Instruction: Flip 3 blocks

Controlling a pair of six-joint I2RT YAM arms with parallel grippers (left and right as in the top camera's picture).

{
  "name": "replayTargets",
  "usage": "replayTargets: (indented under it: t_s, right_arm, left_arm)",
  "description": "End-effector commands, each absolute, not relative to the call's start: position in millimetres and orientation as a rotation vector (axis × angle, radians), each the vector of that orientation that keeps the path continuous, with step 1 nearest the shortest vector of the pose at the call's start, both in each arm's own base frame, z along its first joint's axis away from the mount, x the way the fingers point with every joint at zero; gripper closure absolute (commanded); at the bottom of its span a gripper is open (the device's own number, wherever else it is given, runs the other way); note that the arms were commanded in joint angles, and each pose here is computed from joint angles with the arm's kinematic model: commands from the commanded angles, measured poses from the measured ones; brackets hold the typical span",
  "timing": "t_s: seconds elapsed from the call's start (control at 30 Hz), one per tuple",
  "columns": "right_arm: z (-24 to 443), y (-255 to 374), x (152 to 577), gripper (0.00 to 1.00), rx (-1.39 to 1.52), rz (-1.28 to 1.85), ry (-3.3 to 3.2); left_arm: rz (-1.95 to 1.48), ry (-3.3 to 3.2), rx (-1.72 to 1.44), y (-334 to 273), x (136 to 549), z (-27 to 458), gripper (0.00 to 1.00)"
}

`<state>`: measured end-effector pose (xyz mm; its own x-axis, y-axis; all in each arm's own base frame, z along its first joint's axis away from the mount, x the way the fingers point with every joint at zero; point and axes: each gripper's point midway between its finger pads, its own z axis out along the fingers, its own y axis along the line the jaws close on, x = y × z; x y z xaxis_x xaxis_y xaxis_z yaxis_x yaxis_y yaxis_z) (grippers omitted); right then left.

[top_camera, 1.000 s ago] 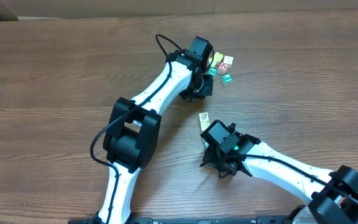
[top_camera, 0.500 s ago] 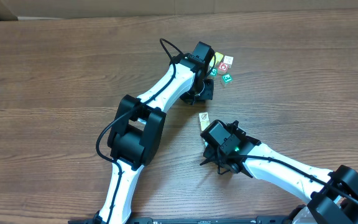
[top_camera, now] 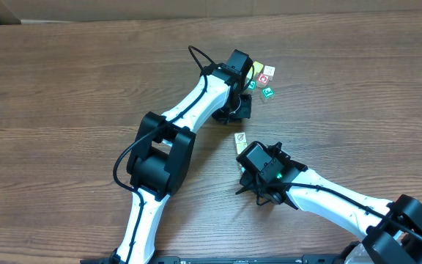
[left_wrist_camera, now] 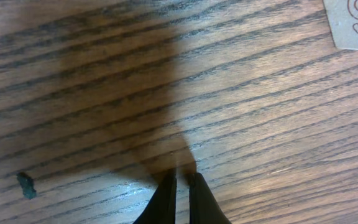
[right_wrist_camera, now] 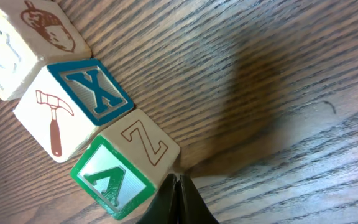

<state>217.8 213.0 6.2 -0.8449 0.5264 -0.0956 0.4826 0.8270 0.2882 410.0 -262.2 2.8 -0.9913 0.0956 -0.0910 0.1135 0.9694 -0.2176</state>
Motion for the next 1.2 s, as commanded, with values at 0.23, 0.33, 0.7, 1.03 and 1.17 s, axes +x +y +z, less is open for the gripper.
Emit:
replayTargets:
  t_s: [0.23,0.33,0.7,1.03,1.17]
  right_arm:
    - [6,220,216,0.96,0.829,0.427,2.841]
    - [6,220,216,0.96,0.829,0.426,2.84]
    - [10,236,213,0.96,0.705,0.425,2.791]
    - [5,229,200,0.96,0.707,0.342,2.81]
    - [6,223,204,0.96,0.761,0.312,2.768]
  left_arm:
    - [-0.301,3.08,0.15,-259,401,-9,0.96]
    - [-0.3,3.083,0.15,-259,401,-9,0.96]
    - [-0.295,3.09,0.15,-258,399,-10,0.96]
    - [-0.295,3.08,0.272,-258,398,-10,0.96]
    - [-0.296,3.081,0.271,-258,398,-10,0.96]
